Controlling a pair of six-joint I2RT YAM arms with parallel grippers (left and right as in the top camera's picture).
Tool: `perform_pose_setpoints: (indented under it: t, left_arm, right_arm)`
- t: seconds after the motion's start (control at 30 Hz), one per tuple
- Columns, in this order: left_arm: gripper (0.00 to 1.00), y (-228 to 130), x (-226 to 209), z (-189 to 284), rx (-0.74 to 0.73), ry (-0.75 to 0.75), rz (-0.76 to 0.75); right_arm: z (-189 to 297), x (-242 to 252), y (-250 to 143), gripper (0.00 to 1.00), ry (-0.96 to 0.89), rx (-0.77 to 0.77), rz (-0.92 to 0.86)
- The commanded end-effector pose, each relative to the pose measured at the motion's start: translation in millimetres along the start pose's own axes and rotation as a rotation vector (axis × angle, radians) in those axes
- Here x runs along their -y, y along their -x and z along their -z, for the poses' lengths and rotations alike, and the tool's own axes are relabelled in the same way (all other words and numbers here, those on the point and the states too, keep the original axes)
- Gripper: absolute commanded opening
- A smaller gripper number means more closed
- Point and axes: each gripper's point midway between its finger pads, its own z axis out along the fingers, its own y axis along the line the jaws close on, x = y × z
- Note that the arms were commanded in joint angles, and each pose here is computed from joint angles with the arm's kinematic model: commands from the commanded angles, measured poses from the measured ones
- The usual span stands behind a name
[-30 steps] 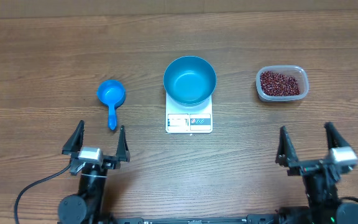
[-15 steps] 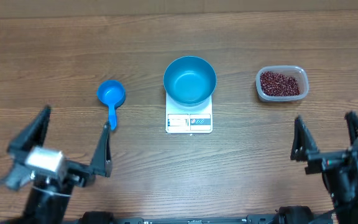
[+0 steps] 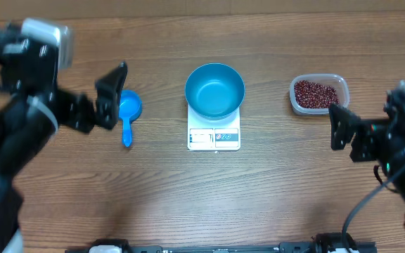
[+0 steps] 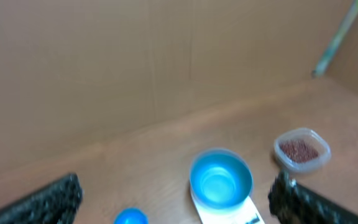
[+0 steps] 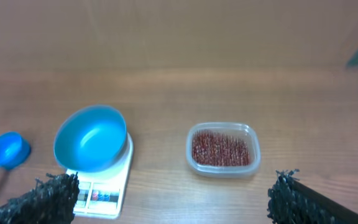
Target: Scoop item into bowl and weigh 150g on scale
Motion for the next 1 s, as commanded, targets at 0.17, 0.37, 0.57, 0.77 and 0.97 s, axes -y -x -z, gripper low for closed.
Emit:
perform_pose_setpoints:
  t: [0.17,0.37,0.57,0.77,0.97]
  left_arm:
    - [1.00,-51,-20,-78,-0.324,-0.050,0.100]
    - [1.00,-88,-27,-107,-0.500,-0.057,0.185]
    - [0.04,-123,-35,-129,-0.659,-0.045,0.240]
    - [0.04,-170,-39,-155,-0.820,-0.053,0.307]
    - [0.05,-217,-51,-181,-0.905,0.024,0.393]
  right_arm:
    - [-63,6,-22,1.00,-0.012,-0.318,-0.030]
    - [-101,-2,-50,1.00,0.048,-0.494,-0.060]
    - [-122,-6,-60,1.00,0.078,-0.557,-0.077]
    - [-138,-7,-58,1.00,0.093,-0.556,-0.082]
    - [-150,-7,-67,1.00,0.098,-0.598,-0.091]
